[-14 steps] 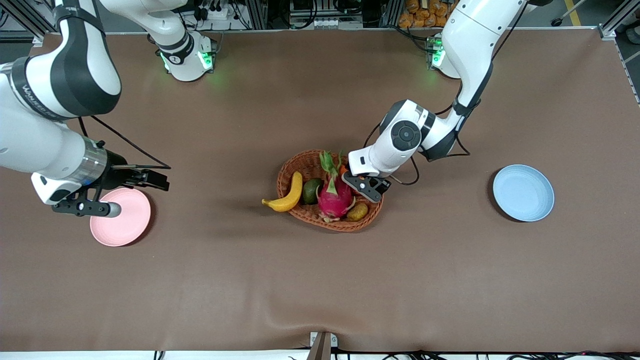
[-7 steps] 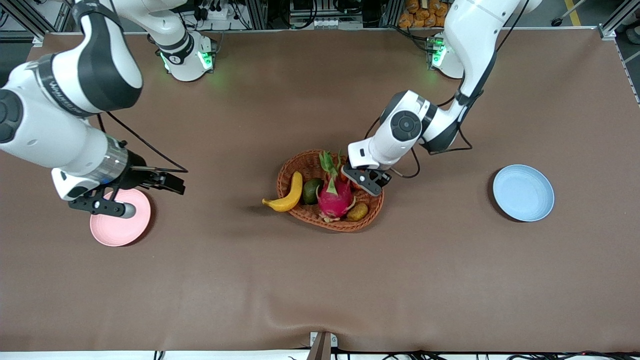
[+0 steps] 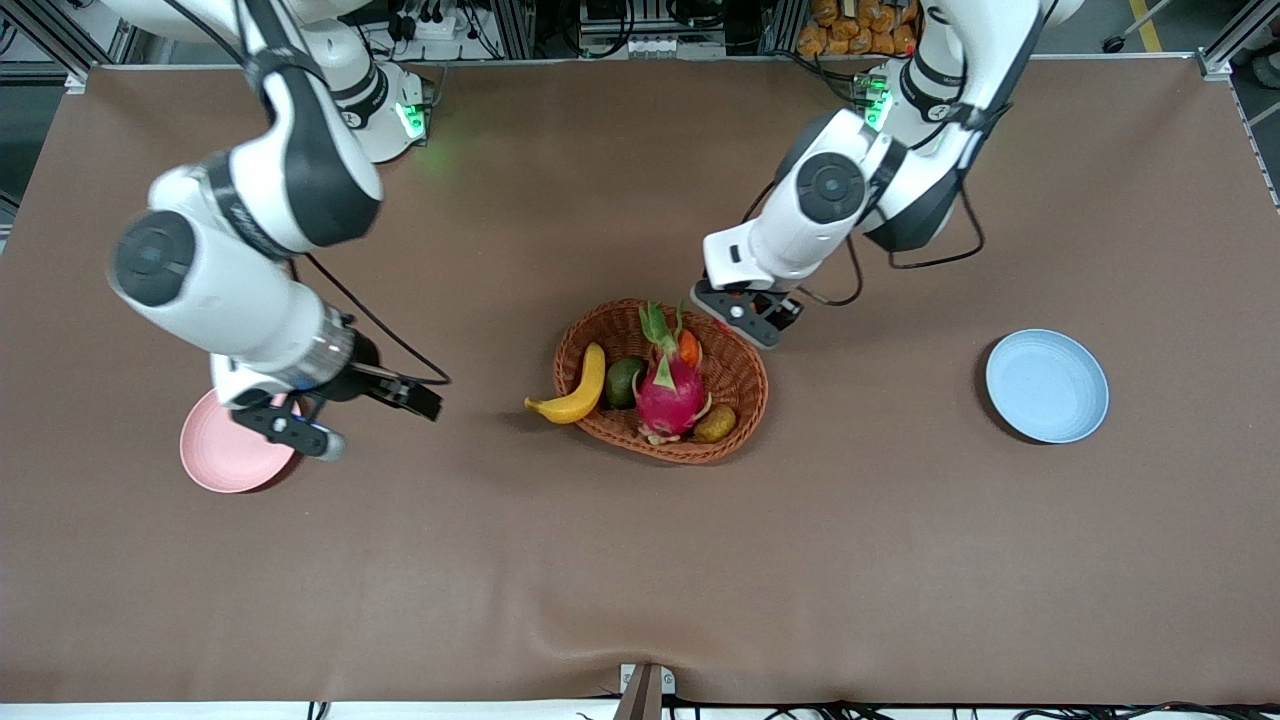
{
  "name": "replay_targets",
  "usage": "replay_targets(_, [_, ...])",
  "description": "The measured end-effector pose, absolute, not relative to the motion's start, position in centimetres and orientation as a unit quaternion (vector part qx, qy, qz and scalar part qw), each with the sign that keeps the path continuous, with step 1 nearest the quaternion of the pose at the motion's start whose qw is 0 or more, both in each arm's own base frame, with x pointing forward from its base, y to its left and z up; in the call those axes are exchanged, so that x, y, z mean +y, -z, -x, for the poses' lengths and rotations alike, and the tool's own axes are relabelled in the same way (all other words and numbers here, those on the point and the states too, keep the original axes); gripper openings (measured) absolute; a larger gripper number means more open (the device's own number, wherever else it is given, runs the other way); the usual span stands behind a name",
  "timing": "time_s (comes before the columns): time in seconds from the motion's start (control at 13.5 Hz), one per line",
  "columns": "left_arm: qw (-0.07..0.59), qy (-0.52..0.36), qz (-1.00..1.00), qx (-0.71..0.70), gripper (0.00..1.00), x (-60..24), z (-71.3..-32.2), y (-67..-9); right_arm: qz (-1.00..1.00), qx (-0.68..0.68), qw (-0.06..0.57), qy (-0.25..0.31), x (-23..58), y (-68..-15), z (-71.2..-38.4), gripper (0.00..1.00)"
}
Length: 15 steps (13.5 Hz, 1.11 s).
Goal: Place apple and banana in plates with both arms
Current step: 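Carry the apple to the blue plate while the right gripper reaches the banana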
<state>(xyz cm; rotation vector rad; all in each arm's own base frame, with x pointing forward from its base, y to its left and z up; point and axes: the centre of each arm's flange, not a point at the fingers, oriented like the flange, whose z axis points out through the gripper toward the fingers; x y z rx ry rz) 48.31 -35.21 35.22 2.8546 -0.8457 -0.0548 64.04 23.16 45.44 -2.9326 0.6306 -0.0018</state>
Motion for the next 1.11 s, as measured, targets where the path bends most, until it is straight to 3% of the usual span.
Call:
replay_targets(0.44, [0.080, 0.011, -0.986, -0.145, 0.75, -19.6, -55.9, -35.7, 0.968, 0.246, 0.047, 0.010, 28.1, -42.0, -63.3, 1.00])
replay_targets(0.74, [0.056, 0.020, -0.995, -0.079, 0.75, -9.5, -57.8, -34.8, 0.966, 0.256, -0.002, 0.029, 34.7, -36.6, -61.0, 1.00])
replay_targets(1.11, [0.014, 0.031, -0.998, -0.052, 0.75, 2.5, -58.0, -33.1, 0.959, 0.278, 0.011, 0.053, 37.7, -32.1, -59.5, 1.00])
